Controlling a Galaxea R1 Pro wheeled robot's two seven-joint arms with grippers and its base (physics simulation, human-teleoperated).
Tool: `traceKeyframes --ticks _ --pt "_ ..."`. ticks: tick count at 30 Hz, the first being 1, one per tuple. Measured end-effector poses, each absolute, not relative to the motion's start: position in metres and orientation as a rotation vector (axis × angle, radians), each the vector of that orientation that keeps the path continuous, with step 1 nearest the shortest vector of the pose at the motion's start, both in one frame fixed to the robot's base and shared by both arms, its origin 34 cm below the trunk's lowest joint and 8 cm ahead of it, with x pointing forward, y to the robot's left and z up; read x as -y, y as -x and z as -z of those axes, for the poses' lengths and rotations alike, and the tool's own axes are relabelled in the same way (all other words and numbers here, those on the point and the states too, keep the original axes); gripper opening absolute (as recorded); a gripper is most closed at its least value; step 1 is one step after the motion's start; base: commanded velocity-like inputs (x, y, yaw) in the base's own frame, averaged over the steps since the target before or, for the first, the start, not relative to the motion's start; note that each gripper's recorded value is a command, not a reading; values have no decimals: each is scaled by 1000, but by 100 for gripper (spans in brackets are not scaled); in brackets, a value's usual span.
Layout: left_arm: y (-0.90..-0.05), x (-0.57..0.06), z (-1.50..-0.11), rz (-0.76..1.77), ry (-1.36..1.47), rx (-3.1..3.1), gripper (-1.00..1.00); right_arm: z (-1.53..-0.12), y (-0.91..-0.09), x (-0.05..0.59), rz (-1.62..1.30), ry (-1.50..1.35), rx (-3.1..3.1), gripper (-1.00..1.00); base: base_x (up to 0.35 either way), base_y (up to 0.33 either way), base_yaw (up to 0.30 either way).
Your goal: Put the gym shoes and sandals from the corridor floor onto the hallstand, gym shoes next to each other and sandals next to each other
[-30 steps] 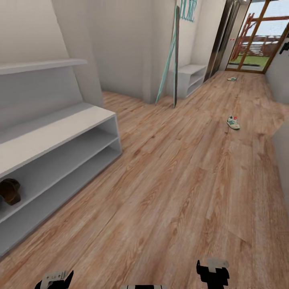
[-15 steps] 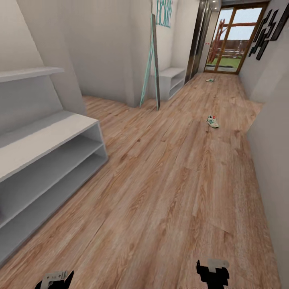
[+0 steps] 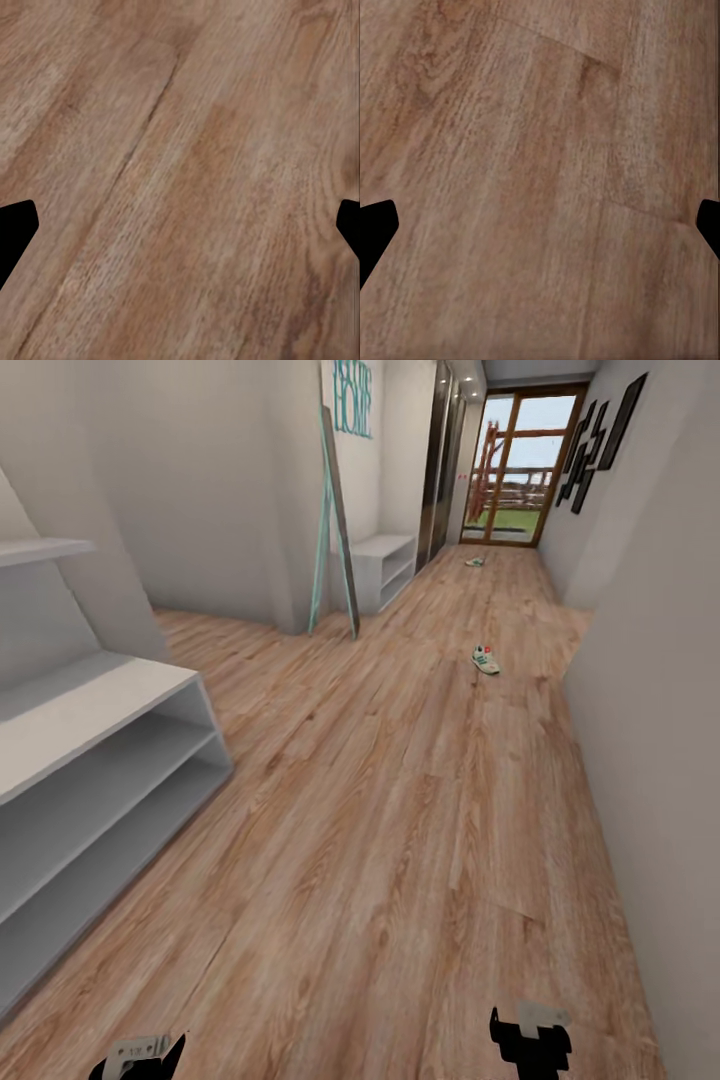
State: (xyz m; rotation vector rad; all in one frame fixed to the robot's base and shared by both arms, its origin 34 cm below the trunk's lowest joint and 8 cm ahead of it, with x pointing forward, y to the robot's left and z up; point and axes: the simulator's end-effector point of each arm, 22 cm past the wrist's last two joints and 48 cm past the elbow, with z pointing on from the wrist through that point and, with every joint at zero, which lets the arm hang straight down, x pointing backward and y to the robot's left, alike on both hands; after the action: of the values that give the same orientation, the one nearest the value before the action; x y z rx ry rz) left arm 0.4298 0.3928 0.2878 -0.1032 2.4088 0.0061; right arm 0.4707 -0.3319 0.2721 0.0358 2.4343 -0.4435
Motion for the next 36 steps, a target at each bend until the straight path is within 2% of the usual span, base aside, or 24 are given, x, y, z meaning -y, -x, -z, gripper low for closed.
traceKeyframes --ticks 12,23,28,36 --pt "-433 -390 -290 0 102 -2400 100 -267 -479 298 206 66 -2452 100 0 0 -265" --pt "-436 -390 -294 0 103 -2391 100 -270 -482 292 158 85 -2442 100 8 0 -267" --pt "-437 -390 -295 0 103 -2387 100 -271 -483 292 157 82 -2440 100 189 0 -213" --pt "-437 -390 -296 0 103 -2385 100 -271 -483 291 155 81 -2439 100 294 6 -57"
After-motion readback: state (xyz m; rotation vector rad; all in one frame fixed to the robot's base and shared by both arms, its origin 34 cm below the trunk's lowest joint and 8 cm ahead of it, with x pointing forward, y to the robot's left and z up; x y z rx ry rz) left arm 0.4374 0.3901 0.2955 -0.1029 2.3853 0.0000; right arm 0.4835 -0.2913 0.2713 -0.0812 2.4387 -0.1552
